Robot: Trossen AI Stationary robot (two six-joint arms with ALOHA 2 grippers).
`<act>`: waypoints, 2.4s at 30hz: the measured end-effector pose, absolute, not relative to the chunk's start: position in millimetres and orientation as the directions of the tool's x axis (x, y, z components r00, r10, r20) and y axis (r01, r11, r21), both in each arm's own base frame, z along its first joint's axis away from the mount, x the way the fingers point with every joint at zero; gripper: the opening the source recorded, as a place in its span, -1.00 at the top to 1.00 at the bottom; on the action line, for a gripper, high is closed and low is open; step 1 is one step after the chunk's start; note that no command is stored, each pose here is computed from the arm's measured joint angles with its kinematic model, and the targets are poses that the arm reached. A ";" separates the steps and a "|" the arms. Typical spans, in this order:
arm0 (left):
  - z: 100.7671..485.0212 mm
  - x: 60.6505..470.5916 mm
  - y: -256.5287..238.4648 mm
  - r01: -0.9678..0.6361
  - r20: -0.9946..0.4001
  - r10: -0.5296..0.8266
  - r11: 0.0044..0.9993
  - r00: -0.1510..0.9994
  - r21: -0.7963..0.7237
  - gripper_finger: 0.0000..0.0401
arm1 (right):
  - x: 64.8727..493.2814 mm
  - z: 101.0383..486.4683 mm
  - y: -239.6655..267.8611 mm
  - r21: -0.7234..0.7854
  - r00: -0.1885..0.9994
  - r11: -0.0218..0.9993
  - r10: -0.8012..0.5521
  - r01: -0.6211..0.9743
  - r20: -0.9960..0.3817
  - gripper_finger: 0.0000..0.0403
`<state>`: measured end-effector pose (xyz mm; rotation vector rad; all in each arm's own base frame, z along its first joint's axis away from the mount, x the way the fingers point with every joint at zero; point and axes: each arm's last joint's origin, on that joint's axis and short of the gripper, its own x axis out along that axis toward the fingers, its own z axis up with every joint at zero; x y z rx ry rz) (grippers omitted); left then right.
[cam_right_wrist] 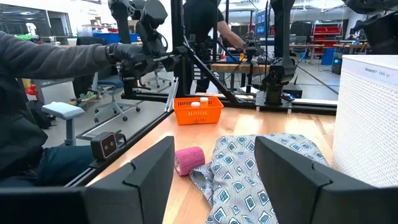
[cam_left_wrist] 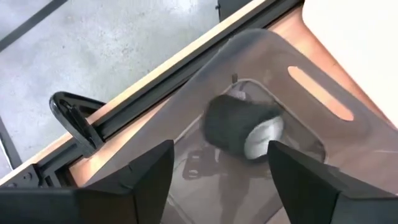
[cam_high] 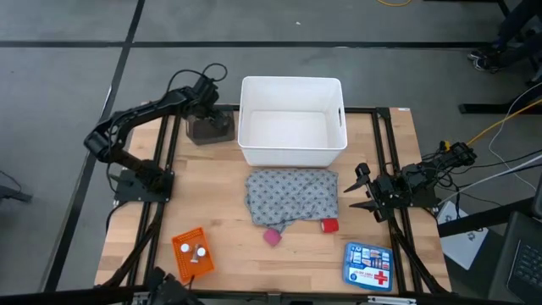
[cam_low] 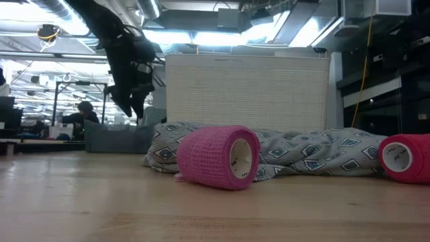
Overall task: Pick & Place Medicine items
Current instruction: Put the pink bandage into the black bin
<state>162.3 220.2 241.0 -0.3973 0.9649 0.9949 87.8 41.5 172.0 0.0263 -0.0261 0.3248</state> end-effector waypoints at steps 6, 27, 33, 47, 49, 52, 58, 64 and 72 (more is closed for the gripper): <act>255.0 160.4 211.6 -0.841 -0.802 0.540 0.533 0.257 0.089 -0.28 | 87.8 172.0 41.5 0.022 0.947 0.947 0.319 -0.319 0.030 -0.11; 339.1 157.3 55.7 -0.153 -0.525 -0.040 0.936 0.850 -0.318 -0.25 | 87.8 172.0 41.5 0.022 0.947 0.947 0.319 -0.319 0.030 -0.11; 339.3 173.2 5.3 -0.057 -0.538 -0.092 0.966 0.838 -0.253 -0.25 | 87.8 172.0 41.5 0.022 0.947 0.947 0.319 -0.319 0.030 -0.11; 276.8 251.0 -106.2 0.080 -0.624 -0.014 0.994 0.782 0.078 -0.25 | 87.8 172.0 41.5 0.022 0.947 0.947 0.319 -0.319 0.030 -0.11; 264.0 261.4 -118.9 0.108 -0.622 -0.003 0.985 0.783 0.132 -0.25 | 87.8 172.1 41.5 0.022 0.947 0.947 0.319 -0.320 0.030 -0.11; 245.5 273.5 -134.1 0.161 -0.627 -0.005 0.968 0.779 0.193 -0.25 | 87.8 172.1 41.5 0.022 0.947 0.947 0.319 -0.320 0.030 -0.11; 224.7 289.0 -147.3 0.214 -0.656 -0.008 0.948 0.755 0.235 -0.25 | 87.8 172.0 41.5 0.022 0.947 0.947 0.319 -0.320 0.030 -0.11; 225.8 308.2 -155.4 0.248 -0.659 -0.034 0.940 0.752 0.235 -0.29 | 87.8 172.0 41.5 0.022 0.947 0.947 0.319 -0.320 0.030 -0.11; 215.5 346.1 -171.0 0.413 -0.684 -0.129 0.870 0.718 0.269 -0.37 | 87.8 172.1 41.5 0.022 0.947 0.947 0.319 -0.319 0.030 -0.11</act>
